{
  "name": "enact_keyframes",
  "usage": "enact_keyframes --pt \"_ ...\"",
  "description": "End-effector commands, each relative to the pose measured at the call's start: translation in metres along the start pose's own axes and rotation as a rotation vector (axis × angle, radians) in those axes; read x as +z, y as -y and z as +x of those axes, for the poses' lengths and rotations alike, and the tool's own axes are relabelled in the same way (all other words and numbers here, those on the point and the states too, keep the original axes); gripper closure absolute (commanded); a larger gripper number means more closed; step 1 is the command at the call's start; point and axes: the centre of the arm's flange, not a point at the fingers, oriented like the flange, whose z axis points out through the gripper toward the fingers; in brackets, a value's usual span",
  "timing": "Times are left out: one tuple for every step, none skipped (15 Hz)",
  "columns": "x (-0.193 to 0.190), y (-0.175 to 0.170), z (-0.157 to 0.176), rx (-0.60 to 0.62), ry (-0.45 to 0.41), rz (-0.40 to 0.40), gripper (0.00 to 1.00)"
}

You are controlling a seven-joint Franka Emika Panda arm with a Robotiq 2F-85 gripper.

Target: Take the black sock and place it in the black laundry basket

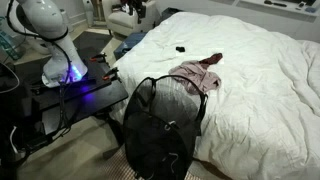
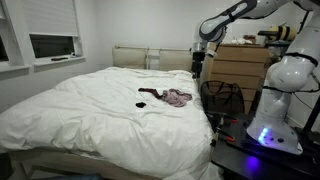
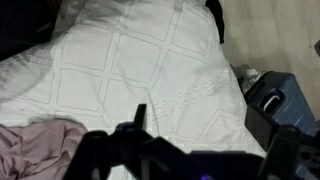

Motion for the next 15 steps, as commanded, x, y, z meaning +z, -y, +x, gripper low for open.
enact_keyframes --pt "0.000 0.000 0.000 0.000 0.000 0.000 0.00" --pt "0.000 0.000 0.000 0.000 0.000 0.000 0.00" --pt "0.000 0.000 0.000 0.000 0.000 0.000 0.00" --pt "0.000 0.000 0.000 0.000 0.000 0.000 0.00" --pt "0.000 0.000 0.000 0.000 0.000 0.000 0.00" --pt "0.000 -0.007 0.010 0.017 0.000 0.008 0.00" --pt "0.001 -0.015 0.016 0.030 0.011 0.014 0.00" --pt "0.002 -0.023 0.024 0.035 0.018 0.021 0.00" --pt "0.002 -0.030 0.030 0.039 0.022 0.020 0.00" --pt "0.002 -0.040 0.040 0.050 0.032 0.025 0.00" --pt "0.004 -0.048 0.049 0.060 0.037 0.027 0.00" --pt "0.004 -0.057 0.060 0.063 0.033 0.025 0.00" --pt "0.006 -0.065 0.072 0.063 0.032 0.020 0.00" --pt "0.010 -0.072 0.086 0.051 0.031 0.010 0.00" --pt "0.011 -0.077 0.098 0.043 0.031 0.001 0.00"
